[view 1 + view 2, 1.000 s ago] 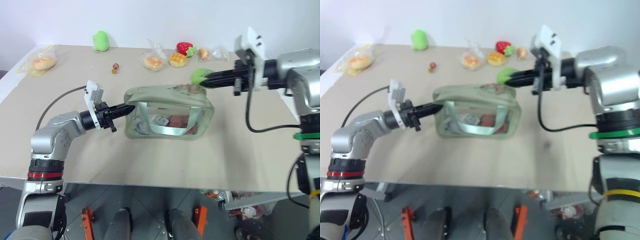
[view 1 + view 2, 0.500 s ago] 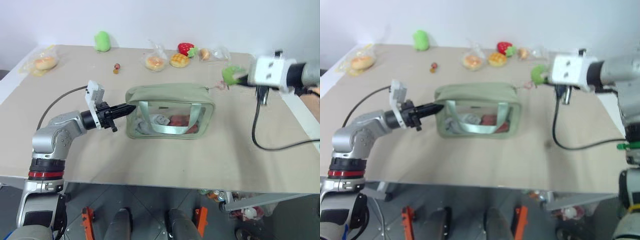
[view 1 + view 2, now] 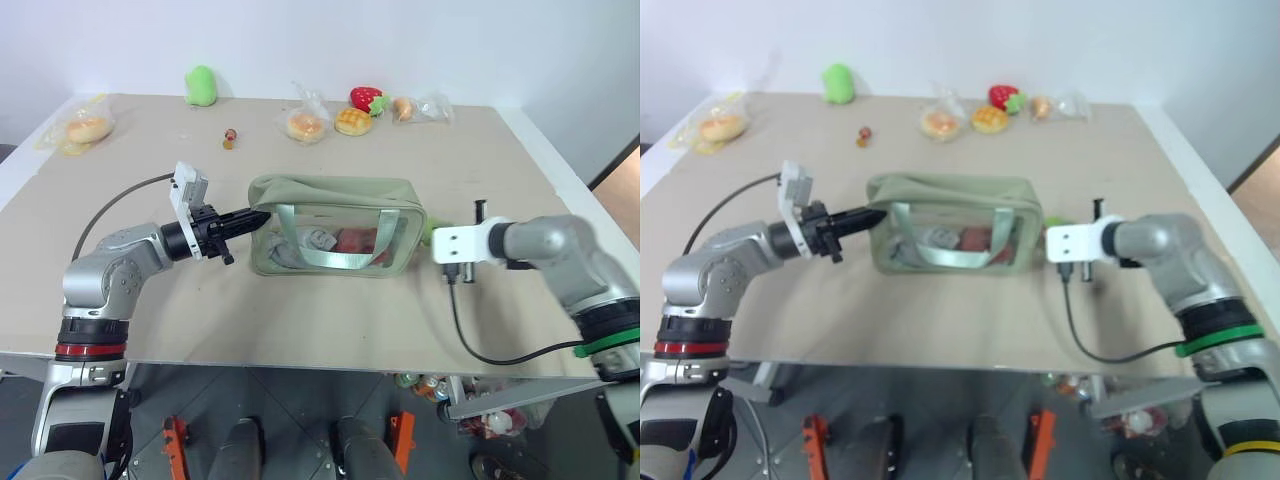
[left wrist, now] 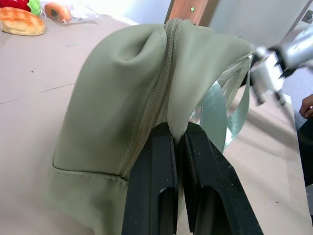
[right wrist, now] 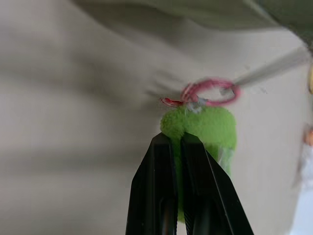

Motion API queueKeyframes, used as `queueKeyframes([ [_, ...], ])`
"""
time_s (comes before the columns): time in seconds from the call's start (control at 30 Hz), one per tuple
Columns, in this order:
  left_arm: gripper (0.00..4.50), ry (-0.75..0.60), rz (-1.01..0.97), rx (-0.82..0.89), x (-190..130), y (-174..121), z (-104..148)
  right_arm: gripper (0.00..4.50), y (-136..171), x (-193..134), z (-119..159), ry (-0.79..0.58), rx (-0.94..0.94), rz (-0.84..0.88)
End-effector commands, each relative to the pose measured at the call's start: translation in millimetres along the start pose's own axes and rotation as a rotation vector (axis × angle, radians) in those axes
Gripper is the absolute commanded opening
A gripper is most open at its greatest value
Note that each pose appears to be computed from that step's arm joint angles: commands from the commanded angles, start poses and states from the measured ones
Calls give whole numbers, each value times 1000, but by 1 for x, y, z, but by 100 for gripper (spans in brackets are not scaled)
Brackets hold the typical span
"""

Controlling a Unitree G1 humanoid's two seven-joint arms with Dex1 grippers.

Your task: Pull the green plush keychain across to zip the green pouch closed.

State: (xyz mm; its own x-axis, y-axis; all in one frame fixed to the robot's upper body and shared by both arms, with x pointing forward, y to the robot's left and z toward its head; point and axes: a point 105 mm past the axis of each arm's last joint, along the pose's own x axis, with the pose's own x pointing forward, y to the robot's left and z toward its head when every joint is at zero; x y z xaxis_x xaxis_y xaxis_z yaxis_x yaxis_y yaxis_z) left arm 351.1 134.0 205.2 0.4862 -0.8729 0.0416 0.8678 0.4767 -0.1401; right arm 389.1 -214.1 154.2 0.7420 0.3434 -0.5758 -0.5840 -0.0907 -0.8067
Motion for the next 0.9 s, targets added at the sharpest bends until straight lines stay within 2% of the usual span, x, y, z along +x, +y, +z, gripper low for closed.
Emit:
queueKeyframes([
  [0.03,0,-6,7,10,-2,-1,4,3,-2,8,4,13,-41,-21],
  [0.3,0,-8,15,4,-3,-1,3,3,33,9,19,-71,-69,184],
  [0.43,0,-10,19,2,-3,0,3,3,16,6,14,-69,21,86],
  [0.53,0,-6,23,11,-3,0,3,3,-7,0,11,-95,181,-3],
  [0.57,0,-10,23,6,-3,0,3,33,-9,-7,9,-116,235,12],
  [0.6,37,-22,25,-2,-3,1,4,66,-14,-13,7,-133,287,-6],
  [0.63,77,-37,26,-21,-2,3,7,80,-22,-18,1,-136,358,-36],
  [0.67,101,-52,22,-43,-3,3,9,114,-25,-22,-2,-143,413,-44],
  [0.7,111,-62,8,-56,-3,2,12,127,-26,-25,-3,-153,443,-35],
  [0.77,191,-58,-16,-52,-3,-3,14,211,-29,-35,-1,-212,512,-19],
  [0.9,321,-66,-79,-44,-4,-16,25,212,-45,-56,-1,-310,656,-48],
])
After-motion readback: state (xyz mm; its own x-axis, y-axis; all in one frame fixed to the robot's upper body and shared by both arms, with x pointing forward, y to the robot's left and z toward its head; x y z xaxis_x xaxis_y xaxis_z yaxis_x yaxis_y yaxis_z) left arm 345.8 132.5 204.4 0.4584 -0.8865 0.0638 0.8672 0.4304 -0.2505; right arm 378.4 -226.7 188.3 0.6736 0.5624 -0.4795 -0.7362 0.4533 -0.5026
